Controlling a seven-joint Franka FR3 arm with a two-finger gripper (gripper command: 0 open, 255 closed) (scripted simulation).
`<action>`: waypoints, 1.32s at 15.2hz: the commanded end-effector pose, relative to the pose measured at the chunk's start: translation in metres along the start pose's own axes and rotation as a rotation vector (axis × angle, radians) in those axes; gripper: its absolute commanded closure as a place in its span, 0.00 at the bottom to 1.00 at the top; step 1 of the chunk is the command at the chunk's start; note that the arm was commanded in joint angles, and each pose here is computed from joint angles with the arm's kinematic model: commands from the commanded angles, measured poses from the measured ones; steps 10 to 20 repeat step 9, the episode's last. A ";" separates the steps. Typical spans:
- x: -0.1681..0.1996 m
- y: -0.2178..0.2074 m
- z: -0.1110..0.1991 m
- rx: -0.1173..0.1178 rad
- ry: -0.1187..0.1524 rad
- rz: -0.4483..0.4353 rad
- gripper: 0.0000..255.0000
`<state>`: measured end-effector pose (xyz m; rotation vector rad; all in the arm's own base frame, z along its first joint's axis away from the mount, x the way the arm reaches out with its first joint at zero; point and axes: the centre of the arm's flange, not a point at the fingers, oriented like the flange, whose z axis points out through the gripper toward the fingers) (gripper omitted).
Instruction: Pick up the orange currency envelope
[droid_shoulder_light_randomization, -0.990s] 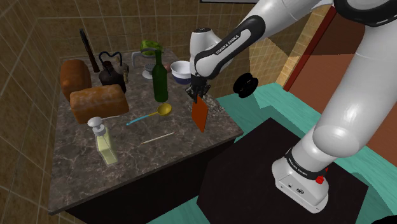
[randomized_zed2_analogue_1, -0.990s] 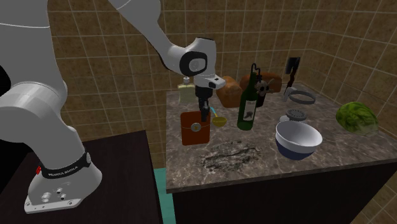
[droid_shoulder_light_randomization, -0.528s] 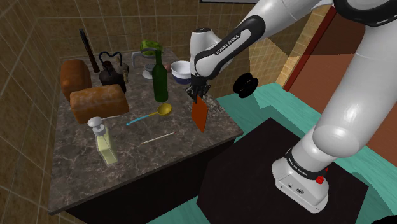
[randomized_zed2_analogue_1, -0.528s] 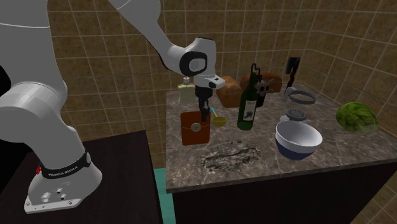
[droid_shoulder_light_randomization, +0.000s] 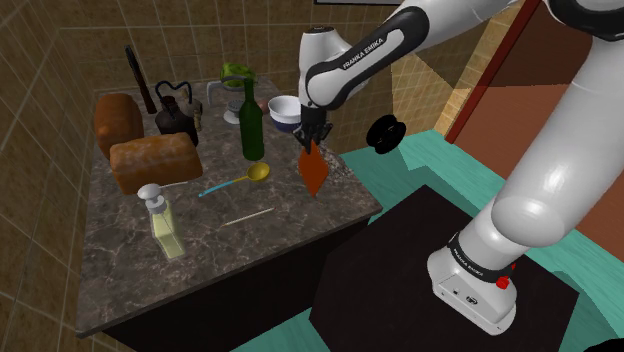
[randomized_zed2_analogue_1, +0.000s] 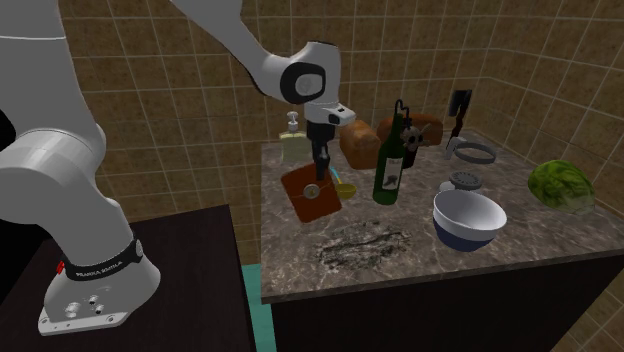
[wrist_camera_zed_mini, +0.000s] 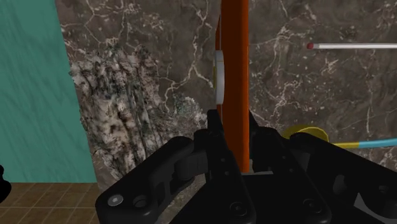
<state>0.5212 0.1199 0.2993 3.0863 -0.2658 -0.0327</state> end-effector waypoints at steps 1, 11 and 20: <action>0.000 0.001 -0.011 0.000 0.000 0.000 1.00; -0.001 0.003 -0.043 0.000 0.000 0.000 1.00; -0.001 0.003 -0.043 0.000 0.000 0.000 1.00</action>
